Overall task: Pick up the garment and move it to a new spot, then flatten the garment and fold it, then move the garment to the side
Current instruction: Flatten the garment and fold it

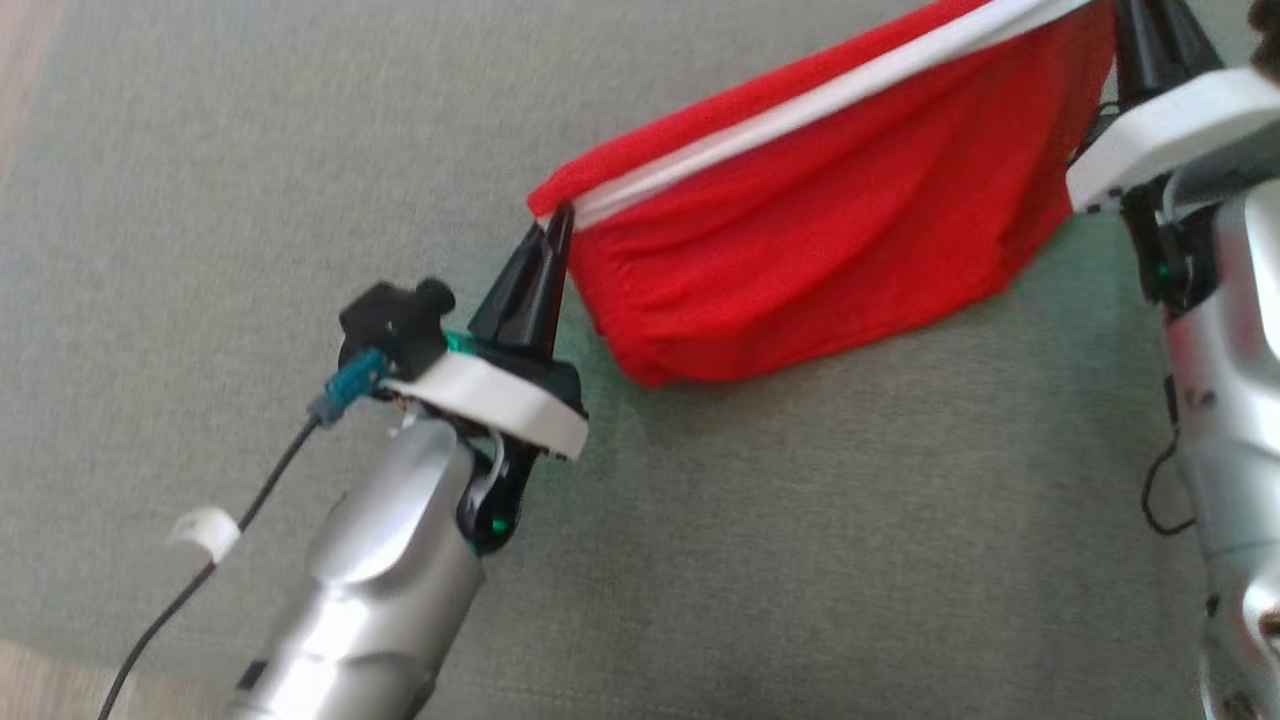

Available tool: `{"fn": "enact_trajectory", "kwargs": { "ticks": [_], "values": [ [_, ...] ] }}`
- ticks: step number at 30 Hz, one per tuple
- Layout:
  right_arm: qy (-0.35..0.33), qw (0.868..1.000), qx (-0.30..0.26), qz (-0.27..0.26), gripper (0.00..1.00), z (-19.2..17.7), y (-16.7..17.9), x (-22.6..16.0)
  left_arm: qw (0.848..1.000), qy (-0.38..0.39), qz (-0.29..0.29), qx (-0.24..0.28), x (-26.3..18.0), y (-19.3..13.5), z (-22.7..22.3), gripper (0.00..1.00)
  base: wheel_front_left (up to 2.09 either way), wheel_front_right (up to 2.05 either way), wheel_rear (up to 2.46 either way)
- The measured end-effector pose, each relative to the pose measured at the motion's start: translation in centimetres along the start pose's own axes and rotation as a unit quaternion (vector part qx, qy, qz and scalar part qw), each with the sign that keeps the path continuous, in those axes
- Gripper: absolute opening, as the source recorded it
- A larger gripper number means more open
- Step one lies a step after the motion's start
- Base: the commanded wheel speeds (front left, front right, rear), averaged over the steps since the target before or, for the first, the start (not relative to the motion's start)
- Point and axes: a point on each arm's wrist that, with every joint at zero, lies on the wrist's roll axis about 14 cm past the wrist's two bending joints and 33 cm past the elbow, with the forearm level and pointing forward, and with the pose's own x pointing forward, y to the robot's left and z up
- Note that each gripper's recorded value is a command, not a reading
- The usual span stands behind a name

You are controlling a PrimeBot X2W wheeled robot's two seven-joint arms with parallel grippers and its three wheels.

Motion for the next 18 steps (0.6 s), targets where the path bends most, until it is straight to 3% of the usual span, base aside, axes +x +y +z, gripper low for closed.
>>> {"fn": "enact_trajectory", "kwargs": {
  "ticks": [6, 7, 8, 9, 18],
  "values": [
    [0.054, 0.999, 0.005, 0.004, 0.00, -4.7, 0.8, 1.8, 0.999, 0.021, 0.024, -0.008, 0.2, 1.9, -1.5, 0.00, 0.00, 0.00, 0.00],
    [0.059, 0.998, 0.008, 0.005, 0.45, -5.3, 1.1, 1.9, 0.999, 0.023, 0.028, -0.015, 0.1, 2.1, -1.7, 0.15, 0.00, 0.00, 0.00],
    [0.061, 0.998, 0.008, 0.007, 1.00, -5.7, 1.3, 2.1, 0.999, 0.024, 0.030, -0.020, 0.1, 2.2, -1.9, 0.47, 0.00, 0.00, 0.00],
    [0.059, 0.998, 0.012, 0.008, 1.00, -5.8, 1.5, 2.2, 0.999, 0.025, 0.032, -0.022, 0.1, 2.3, -2.0, 1.00, 0.00, 0.00, 0.00],
    [0.031, 0.999, 0.021, -0.005, 1.00, -5.4, 0.8, 1.8, 0.998, 0.011, 0.061, -0.009, -0.4, 3.4, -1.3, 1.00, 0.00, 0.00, 0.00]
  ]
}}
